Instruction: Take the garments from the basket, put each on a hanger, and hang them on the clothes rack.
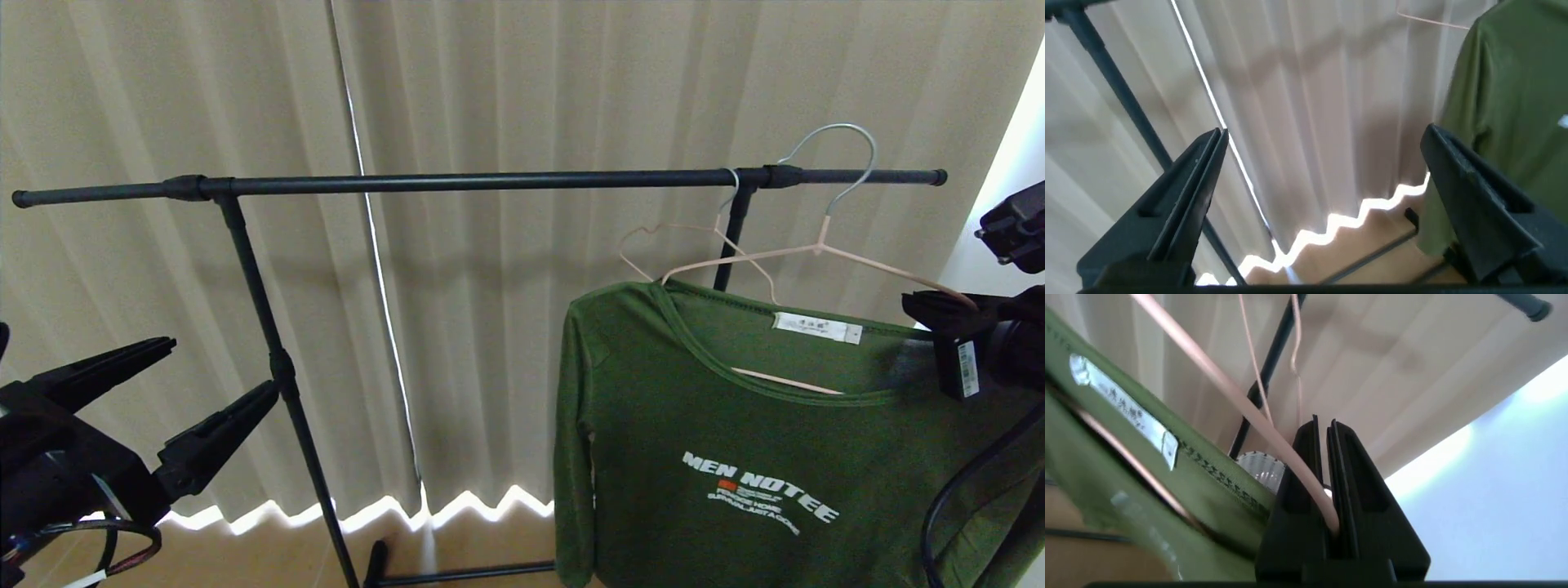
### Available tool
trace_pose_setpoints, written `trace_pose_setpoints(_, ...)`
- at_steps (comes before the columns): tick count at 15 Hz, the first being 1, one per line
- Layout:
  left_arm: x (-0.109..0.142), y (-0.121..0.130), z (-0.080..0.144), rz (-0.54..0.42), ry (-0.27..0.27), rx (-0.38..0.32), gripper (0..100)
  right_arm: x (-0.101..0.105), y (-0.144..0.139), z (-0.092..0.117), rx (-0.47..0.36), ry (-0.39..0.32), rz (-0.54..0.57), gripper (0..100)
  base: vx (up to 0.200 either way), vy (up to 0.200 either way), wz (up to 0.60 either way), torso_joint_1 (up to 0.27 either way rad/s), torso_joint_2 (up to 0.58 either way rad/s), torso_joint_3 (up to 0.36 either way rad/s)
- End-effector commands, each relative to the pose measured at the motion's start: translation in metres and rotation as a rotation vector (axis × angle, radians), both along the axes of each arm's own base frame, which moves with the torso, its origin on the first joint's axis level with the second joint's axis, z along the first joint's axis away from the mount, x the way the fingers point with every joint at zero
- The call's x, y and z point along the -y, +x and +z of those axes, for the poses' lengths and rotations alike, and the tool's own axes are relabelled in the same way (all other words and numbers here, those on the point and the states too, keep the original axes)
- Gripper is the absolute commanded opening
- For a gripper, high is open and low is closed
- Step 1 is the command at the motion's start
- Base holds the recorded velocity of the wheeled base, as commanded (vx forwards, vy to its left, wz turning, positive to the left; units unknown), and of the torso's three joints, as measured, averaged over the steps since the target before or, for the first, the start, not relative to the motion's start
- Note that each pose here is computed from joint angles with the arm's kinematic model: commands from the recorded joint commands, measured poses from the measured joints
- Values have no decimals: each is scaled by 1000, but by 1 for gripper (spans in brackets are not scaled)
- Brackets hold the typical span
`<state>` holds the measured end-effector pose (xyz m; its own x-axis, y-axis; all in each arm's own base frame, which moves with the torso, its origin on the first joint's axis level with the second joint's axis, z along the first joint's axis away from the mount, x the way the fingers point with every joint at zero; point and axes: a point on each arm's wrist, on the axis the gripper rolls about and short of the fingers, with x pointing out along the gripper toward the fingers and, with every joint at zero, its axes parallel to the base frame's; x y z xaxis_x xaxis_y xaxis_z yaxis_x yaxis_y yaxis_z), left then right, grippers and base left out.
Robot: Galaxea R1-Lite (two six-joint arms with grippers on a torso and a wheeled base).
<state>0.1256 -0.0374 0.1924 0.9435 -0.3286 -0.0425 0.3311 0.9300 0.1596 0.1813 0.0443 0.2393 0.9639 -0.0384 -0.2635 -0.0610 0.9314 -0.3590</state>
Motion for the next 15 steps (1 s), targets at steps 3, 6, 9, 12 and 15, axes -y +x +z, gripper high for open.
trace_pose_setpoints(3, 0, 0, -2, 1, 4, -7, 100, 0, 0, -1, -4, -2, 1, 0, 0, 200, 0, 7, 4, -2)
trace_pose_setpoints(6, 0, 0, -3, 0, 9, -10, 100, 0, 0, -1, -5, -2, 1, 0, 0, 200, 0, -2, 4, -1)
trace_pose_setpoints(9, 0, 0, -4, 0, 8, -12, 100, 0, 0, -2, -7, -2, 2, 0, 0, 0, 0, 0, 0, 0)
trace_pose_setpoints(12, 0, -1, -5, 0, 10, -18, 100, 0, 0, -2, -7, 1, 0, 0, 0, 0, 0, 0, 0, 0)
trace_pose_setpoints(15, 0, 0, -4, 2, 3, -17, 100, 0, 1, -2, -7, 2, 1, 0, 0, 0, 0, 0, 0, 0)
